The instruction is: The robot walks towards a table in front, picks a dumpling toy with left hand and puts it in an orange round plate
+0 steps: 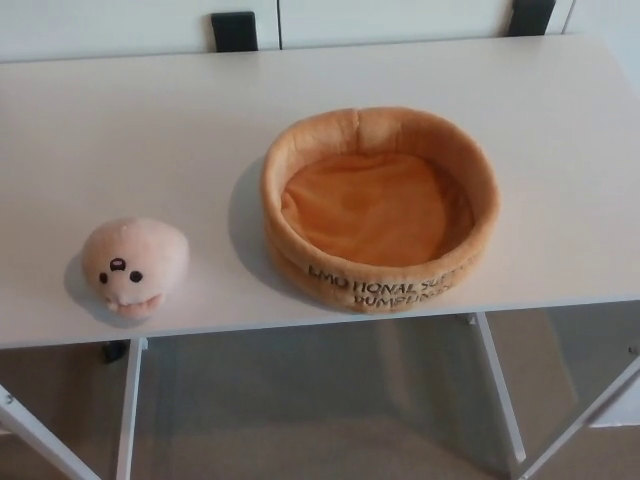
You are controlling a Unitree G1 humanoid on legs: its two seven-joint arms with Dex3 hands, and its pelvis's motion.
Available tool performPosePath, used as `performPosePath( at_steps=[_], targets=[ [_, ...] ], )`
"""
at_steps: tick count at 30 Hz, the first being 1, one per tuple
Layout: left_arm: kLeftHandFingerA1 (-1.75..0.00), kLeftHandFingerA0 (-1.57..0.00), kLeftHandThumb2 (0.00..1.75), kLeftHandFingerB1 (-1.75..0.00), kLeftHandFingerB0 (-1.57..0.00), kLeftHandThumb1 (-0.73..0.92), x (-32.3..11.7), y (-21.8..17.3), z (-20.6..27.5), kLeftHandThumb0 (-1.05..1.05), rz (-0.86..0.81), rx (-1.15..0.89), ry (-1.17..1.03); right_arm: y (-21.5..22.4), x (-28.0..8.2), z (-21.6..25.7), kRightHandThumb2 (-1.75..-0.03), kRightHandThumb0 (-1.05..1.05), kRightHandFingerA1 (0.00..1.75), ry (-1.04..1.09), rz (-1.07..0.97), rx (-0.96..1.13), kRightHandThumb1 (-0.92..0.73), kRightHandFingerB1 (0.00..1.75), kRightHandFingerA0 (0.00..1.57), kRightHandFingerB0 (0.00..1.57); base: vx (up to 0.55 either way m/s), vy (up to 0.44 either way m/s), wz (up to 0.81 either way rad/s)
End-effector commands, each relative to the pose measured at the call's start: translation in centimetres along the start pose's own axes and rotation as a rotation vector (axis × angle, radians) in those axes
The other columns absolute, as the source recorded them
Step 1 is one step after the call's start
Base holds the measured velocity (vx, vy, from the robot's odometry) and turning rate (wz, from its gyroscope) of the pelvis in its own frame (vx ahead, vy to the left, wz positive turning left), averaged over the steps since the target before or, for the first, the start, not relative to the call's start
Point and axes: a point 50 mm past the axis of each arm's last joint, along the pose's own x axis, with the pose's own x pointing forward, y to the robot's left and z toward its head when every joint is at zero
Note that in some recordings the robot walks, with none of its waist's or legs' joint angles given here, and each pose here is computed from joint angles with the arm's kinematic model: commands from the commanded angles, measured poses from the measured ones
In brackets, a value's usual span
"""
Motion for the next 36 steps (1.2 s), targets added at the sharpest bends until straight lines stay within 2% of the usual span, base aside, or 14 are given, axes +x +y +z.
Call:
performPosePath(
  at_steps=[1, 5, 11, 12, 13, 14, 19, 20, 22, 23, 29, 30, 35, 36],
  targets=[
    [-0.41, -0.18, 0.65, -0.34, -0.19, 0.50, -6.1, 4.6, 4.1, -0.44, 0.191, -0.093, -0.473, -0.8, -0.1, -0.2, -0.60, -0.37, 0.44, 0.022, -0.010, -0.002, -0.69, 0.37, 0.59, 0.45, 0.00, 0.000, 0.00],
    [-0.33, -0.20, 0.57, -0.28, -0.19, 0.52, -10.1, 7.6, 6.6, -0.41, 0.318, -0.040, -0.613, -0.7, 0.0, -0.2, -0.82, -0.43, 0.55, 0.023, -0.010, 0.003, -0.59, 0.49, 0.53, 0.40, 0.00, 0.000, 0.00],
    [-0.32, -0.20, 0.57, -0.28, -0.15, 0.51, -16.4, 12.3, 12.3, -0.40, 0.535, 0.050, -0.906, -0.7, -0.1, -0.4, -0.60, -0.37, 0.44, 0.023, -0.011, 0.004, -0.69, 0.38, 0.60, 0.45, 0.00, 0.000, 0.00],
    [-0.49, 0.00, 0.92, -0.47, 0.00, 0.42, -17.8, 13.8, 14.7, -0.25, 0.561, 0.085, -0.989, -0.7, -0.1, -0.6, -0.60, -0.37, 0.43, 0.031, -0.009, 0.004, -0.69, 0.37, 0.58, 0.45, 0.00, 0.000, 0.00],
    [-0.49, 0.00, 0.92, -0.47, 0.00, 0.42, -18.5, 14.3, 15.8, -0.25, 0.569, 0.101, -1.024, -0.7, -0.2, -0.6, -0.60, -0.37, 0.43, 0.034, -0.009, 0.004, -0.69, 0.37, 0.58, 0.45, 0.00, 0.000, 0.00],
    [-0.34, -0.14, 0.62, -0.32, -0.14, 0.47, -18.8, 14.7, 16.6, -0.45, 0.576, 0.116, -1.036, -0.7, -0.2, -0.8, -0.61, -0.38, 0.43, 0.041, -0.011, 0.012, -0.69, 0.37, 0.59, 0.47, 0.00, 0.000, 0.00],
    [-0.32, -0.20, 0.55, -0.27, -0.15, 0.48, -19.7, 15.3, 18.4, -0.39, 0.602, 0.183, -1.077, -0.5, -0.2, -1.1, -0.59, -0.37, 0.44, 0.054, -0.014, 0.012, -0.66, 0.37, 0.59, 0.46, 0.00, 0.000, 0.00],
    [-0.49, -0.01, 0.85, -0.48, 0.00, 0.31, -20.0, 15.9, 20.5, -0.26, 0.600, 0.255, -1.119, -0.4, -0.3, -1.3, -0.79, -0.44, 0.55, 0.064, -0.015, 0.013, -0.55, 0.48, 0.54, 0.41, 0.00, 0.000, 0.00],
    [-0.49, -0.01, 0.85, -0.48, 0.00, 0.31, -20.3, 16.3, 22.7, -0.26, 0.586, 0.325, -1.149, -0.3, -0.3, -1.5, -0.79, -0.44, 0.55, 0.072, -0.016, 0.017, -0.55, 0.48, 0.54, 0.41, 0.00, 0.000, 0.00],
    [-0.29, -0.09, 0.54, -0.26, -0.10, 0.45, -19.9, 16.3, 24.0, -0.38, 0.554, 0.352, -1.171, -0.3, -0.3, -1.5, -0.59, -0.35, 0.46, 0.069, -0.012, 0.024, -0.66, 0.38, 0.59, 0.46, 0.00, 0.000, 0.00],
    [-0.41, -0.05, 0.63, -0.36, -0.06, 0.25, -17.3, 16.1, 28.8, -0.36, 0.442, 0.472, -1.081, -0.3, -0.3, -1.5, -0.59, -0.36, 0.46, 0.069, -0.011, 0.035, -0.66, 0.39, 0.60, 0.49, 0.00, -0.001, 0.01],
    [-0.41, -0.01, 0.67, -0.39, -0.06, 0.25, -16.5, 15.8, 29.4, -0.31, 0.403, 0.485, -1.044, -0.3, -0.3, -1.6, -0.80, -0.43, 0.56, 0.074, -0.013, 0.033, -0.56, 0.49, 0.54, 0.40, 0.00, 0.000, 0.00],
    [-0.43, 0.00, 0.70, -0.41, -0.06, 0.26, -13.7, 15.2, 31.2, -0.28, 0.324, 0.545, -0.930, -0.3, -0.3, -1.5, -0.59, -0.36, 0.46, 0.069, -0.011, 0.032, -0.66, 0.38, 0.58, 0.47, 0.00, 0.000, 0.00],
    [-0.30, -0.07, 0.53, -0.26, -0.12, 0.38, -12.7, 14.9, 31.5, -0.25, 0.290, 0.538, -0.904, -0.3, -0.3, -1.4, -0.80, -0.43, 0.56, 0.070, -0.011, 0.032, -0.56, 0.49, 0.54, 0.42, 0.00, 0.000, 0.00]
  ],
)
